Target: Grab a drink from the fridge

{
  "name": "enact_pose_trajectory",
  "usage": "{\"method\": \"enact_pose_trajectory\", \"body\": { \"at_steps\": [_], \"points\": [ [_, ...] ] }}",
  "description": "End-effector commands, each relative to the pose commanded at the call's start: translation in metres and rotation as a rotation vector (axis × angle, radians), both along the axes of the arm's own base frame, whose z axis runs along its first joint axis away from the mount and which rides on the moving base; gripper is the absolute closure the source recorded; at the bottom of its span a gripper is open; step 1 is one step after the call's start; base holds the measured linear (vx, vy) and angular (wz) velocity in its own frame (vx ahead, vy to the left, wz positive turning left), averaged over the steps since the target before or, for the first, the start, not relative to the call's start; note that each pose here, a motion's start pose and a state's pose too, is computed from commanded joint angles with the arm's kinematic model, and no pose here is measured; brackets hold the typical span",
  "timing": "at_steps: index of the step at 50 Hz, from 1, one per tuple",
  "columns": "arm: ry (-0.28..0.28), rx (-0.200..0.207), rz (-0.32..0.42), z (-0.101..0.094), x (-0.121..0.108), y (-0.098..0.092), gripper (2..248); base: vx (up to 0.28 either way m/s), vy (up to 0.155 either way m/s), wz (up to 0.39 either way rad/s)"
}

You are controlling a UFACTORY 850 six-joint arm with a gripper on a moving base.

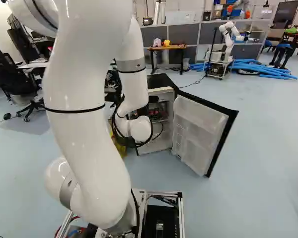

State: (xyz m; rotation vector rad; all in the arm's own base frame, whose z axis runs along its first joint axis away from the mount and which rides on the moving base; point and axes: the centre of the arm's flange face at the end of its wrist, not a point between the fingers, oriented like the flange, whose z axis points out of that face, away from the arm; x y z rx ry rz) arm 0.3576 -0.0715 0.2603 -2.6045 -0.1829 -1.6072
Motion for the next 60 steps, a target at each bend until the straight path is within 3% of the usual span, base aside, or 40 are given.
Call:
{"method": "enact_pose_trajectory", "body": {
  "at_steps": [25,60],
  "points": [
    [0.042,0.012,-0.003,-0.03,0.024,-0.005,3,0.0,0.0,0.0],
    [0.077,0.018,-0.063,-0.077,0.067,-0.014,3,0.0,0.0,0.0]
  ]
}}
